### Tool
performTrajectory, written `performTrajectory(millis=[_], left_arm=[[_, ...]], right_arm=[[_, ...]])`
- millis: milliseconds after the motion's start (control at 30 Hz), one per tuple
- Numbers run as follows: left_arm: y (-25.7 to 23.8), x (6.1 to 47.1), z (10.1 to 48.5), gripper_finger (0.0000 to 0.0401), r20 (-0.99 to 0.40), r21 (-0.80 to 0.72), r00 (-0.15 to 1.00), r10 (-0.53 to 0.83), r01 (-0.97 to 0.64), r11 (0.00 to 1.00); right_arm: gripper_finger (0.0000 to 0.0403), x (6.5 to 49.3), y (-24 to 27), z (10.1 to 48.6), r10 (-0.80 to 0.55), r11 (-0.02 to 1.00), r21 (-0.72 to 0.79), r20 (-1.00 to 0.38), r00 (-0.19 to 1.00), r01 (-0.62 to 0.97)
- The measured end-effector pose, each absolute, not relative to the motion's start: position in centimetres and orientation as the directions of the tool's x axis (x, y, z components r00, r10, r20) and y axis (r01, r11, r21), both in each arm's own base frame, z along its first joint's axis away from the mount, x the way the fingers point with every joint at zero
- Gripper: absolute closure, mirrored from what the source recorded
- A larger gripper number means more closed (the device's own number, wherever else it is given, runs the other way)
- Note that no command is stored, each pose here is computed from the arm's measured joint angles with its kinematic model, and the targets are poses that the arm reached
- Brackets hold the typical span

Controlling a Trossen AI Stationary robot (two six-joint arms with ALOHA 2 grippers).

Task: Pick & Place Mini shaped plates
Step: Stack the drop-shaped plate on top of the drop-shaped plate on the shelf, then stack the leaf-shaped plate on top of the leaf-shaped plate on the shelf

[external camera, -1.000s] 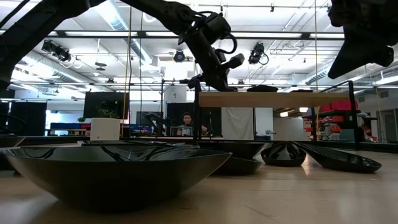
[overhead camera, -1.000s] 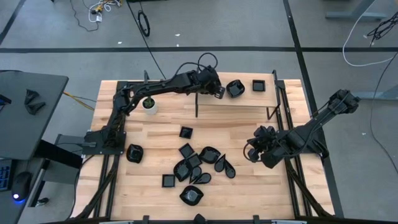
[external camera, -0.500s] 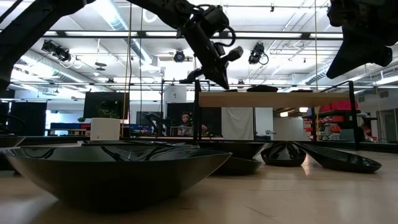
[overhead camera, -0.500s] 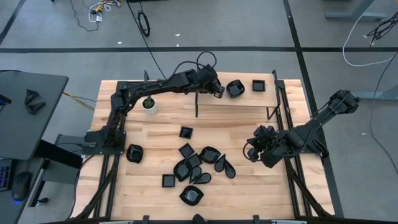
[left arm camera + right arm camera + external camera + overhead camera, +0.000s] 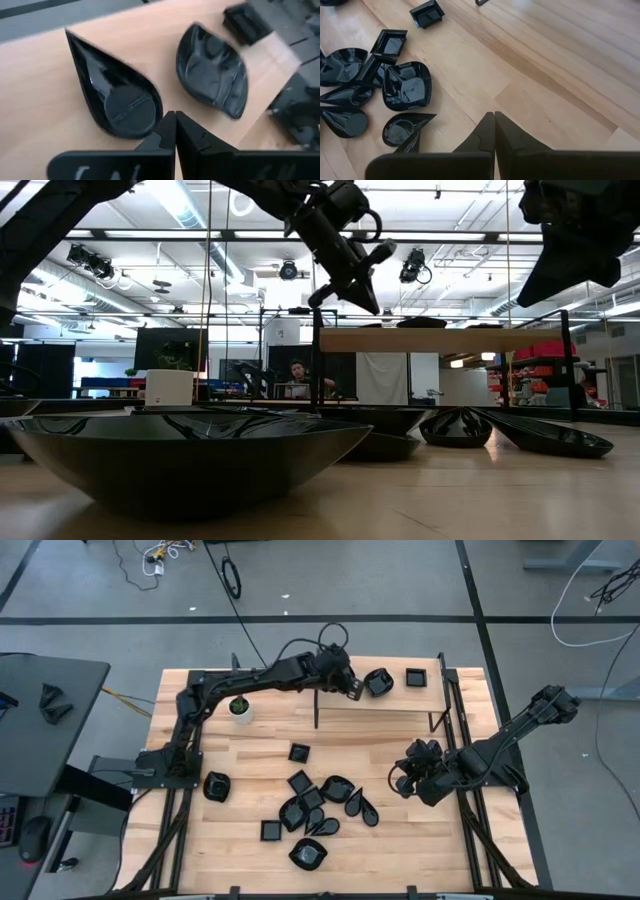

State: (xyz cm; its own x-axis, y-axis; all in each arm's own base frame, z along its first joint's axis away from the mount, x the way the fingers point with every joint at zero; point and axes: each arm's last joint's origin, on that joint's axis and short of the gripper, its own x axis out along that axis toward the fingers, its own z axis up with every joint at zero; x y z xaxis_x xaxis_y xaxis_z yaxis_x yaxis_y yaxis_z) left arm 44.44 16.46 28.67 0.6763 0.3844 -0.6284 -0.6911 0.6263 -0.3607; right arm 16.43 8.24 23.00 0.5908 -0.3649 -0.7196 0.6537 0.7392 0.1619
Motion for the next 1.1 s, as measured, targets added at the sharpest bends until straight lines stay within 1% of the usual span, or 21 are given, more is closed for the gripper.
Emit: performTrajectory(millis=[167, 367, 500, 633, 800, 1000, 1100], left_arm=[[15.9, 44.8, 28.1, 0.0396, -0.633, -0.286, 0.634, 0.444, -0.724, 0.628], [15.8, 44.8, 27.5, 0.0395, -0.657, -0.26, 0.612, 0.44, -0.732, 0.63], [15.8, 44.8, 27.4, 0.0395, -0.662, -0.226, 0.603, 0.445, -0.726, 0.649], [15.8, 44.5, 27.1, 0.0395, -0.687, -0.183, 0.56, 0.462, -0.749, 0.636], [15.9, 44.5, 27.1, 0.0395, -0.679, -0.17, 0.55, 0.486, -0.762, 0.625], [15.6, 44.0, 28.4, 0.0395, -0.66, -0.182, 0.567, 0.493, -0.757, 0.627], [15.0, 43.5, 30.0, 0.0395, -0.637, -0.201, 0.594, 0.491, -0.744, 0.638]], right_arm=[[0.0401, 16.5, 8.3, 23.0, -0.361, 0.738, 0.172, -0.716, 0.597, 0.652], [0.0401, 16.5, 8.3, 23.0, -0.35, 0.738, 0.182, -0.719, 0.6, 0.649], [0.0401, 16.6, 8.4, 23.1, -0.345, 0.74, 0.189, -0.717, 0.605, 0.645], [0.0401, 16.7, 8.4, 23.1, -0.343, 0.74, 0.194, -0.716, 0.609, 0.644], [0.0401, 16.7, 8.4, 23.1, -0.34, 0.739, 0.199, -0.714, 0.612, 0.643], [0.0401, 16.7, 8.5, 23.1, -0.338, 0.739, 0.205, -0.712, 0.616, 0.642], [0.0401, 16.7, 8.5, 23.1, -0.338, 0.739, 0.205, -0.712, 0.616, 0.642]])
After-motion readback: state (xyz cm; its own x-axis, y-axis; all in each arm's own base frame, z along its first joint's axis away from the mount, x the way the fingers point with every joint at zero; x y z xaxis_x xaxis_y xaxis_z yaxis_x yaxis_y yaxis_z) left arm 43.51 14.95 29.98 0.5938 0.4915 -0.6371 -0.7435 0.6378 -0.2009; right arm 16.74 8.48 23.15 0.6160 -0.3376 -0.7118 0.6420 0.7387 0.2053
